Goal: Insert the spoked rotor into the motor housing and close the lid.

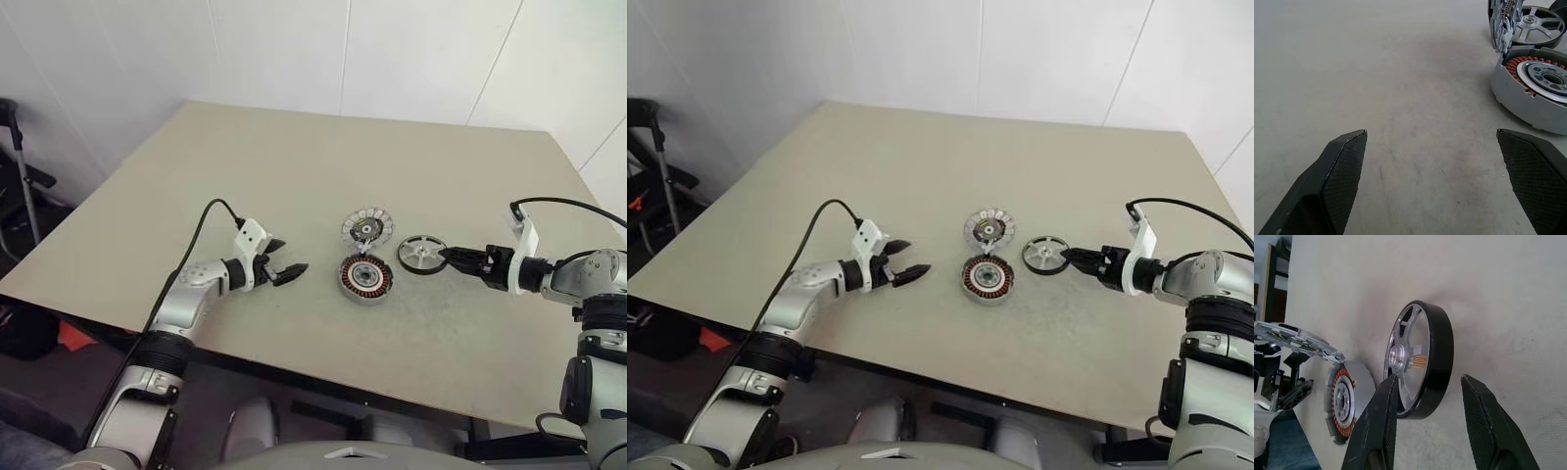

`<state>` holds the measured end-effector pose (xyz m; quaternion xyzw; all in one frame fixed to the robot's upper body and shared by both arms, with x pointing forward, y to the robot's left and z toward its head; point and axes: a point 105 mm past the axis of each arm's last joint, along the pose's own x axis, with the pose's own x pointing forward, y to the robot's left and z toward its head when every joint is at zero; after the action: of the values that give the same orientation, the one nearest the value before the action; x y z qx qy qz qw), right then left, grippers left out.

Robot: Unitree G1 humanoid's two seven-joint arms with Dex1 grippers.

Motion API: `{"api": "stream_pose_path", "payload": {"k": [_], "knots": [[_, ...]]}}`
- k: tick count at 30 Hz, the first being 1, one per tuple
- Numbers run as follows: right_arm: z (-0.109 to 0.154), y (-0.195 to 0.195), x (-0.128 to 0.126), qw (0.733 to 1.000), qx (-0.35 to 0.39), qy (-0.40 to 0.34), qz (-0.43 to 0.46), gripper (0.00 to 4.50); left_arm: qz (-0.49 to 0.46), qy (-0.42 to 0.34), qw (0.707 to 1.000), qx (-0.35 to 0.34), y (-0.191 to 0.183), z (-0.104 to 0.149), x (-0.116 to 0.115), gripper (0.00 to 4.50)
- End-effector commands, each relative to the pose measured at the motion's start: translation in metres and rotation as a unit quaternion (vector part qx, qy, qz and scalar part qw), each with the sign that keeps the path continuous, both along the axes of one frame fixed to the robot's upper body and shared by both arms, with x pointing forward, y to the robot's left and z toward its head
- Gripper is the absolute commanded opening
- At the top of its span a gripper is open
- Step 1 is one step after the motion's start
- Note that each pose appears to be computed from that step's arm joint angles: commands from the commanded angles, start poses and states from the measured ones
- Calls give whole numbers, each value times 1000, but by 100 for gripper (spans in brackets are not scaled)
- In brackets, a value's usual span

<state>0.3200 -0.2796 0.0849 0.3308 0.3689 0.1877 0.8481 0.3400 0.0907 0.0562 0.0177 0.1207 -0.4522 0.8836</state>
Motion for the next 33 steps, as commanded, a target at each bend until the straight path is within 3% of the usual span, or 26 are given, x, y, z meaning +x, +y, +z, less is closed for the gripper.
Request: {"api": "stream_pose_path", "payload": {"k": [1,3,9,17,25,33], "knots": [[15,6,4,999,22,-29,2,227,-3,-20,1000,3,1,9,2,450],[14,10,3,999,30,-27,5,227,-3,-20,1000,9,1,6,2,450],[4,20,-2,999,33,-16,10,35,-2,-20,1000,8,2,6,3,450],[8,18,3,998,55,-19,-18,29,-4,-20,1000,10,2,7,2,450],[42,-7,15,989,111,-51,-80,29,-8,-17,1000,9,-1,5,1,450],[86,14,-18,980,164,-101,44,29,-14,-14,1000,7,-4,3,1,450]]}}
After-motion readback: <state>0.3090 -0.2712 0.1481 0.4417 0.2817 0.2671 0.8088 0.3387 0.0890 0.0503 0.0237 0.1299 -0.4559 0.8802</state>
